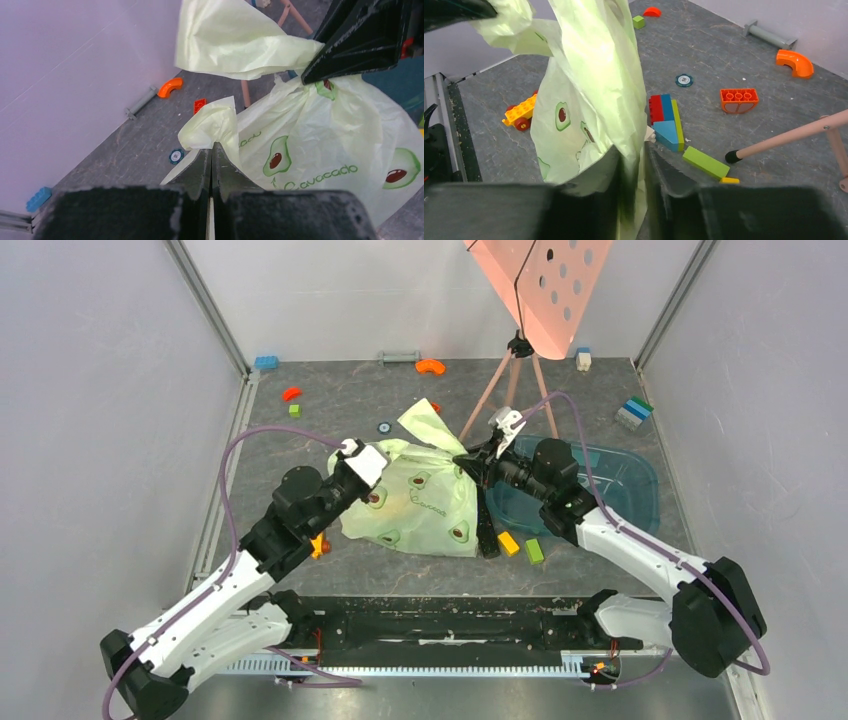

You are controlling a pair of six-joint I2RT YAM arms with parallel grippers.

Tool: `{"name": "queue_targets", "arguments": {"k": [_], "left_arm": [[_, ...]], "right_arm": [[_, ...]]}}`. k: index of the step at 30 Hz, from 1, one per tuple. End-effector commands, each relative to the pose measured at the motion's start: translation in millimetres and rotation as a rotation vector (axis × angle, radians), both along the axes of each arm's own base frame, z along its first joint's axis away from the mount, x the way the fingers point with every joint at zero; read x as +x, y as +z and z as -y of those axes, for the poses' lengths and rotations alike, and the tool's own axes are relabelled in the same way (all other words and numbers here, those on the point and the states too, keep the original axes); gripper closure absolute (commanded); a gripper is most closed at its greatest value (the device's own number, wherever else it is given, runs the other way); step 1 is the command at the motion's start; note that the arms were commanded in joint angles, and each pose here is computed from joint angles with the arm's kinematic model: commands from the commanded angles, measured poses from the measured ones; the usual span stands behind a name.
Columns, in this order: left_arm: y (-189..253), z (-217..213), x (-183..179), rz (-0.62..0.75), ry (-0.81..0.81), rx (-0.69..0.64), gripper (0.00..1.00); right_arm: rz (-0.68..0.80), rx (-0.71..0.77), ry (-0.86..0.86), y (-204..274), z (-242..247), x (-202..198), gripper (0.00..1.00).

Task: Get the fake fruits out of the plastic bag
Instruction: Adjust the plastic bag at the center of the board.

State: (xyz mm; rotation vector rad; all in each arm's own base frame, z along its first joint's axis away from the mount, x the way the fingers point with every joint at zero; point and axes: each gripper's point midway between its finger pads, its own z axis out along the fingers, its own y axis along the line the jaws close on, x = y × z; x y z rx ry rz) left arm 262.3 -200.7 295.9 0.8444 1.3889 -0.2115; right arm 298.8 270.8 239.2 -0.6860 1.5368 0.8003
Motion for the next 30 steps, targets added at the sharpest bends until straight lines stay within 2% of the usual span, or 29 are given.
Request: {"name": "queue_targets", "arguments": {"k": [1,4,6,9,14,16,18,20,24,26,30], "left_arm": [[47,-2,-7,0.010,0.010,-0.193,0.98],[48,-3,-11,0.007,-0.001,-0.209,0.98],[49,-5,-13,0.011,-0.001,-0.210,0.98],[48,-7,-14,0.016,0.004,-0.200,0.98],[47,-10,-13,0.016,0.013,-0.196,0.98],[49,-11,-13,0.018,0.017,-0.199,0.98],[51,-12,-12,0.019,0.027,-0.206,0.98],[56,-18,-9,0.016,0.069,-0.236,0.98],[77,-44,9,-0.004,0.254,-0.333,0.98],[88,-50,17,-0.025,0.301,-0.339,0.98],[129,-51,29,-0.028,0.294,-0.383,0.98]], "right_arm": [[0.187,-0.056,0.019,33,-1,3,0.66],[0.246,-0.062,0.045,45,-10,2,0.45],[0.283,-0.055,0.066,55,-19,0,0.35],[0.311,-0.043,0.112,70,-35,-4,0.29],[0.321,-0.012,0.148,89,-55,-3,0.28],[0.314,0.003,0.147,95,-60,0,0.32],[0.295,0.017,0.138,99,-62,4,0.42],[0.278,0.030,0.138,105,-66,7,0.56],[0.267,0.052,0.104,123,-71,19,0.80],[0.269,0.070,0.067,140,-72,29,0.91],[0.293,0.108,0.011,184,-78,49,1.00]]}}
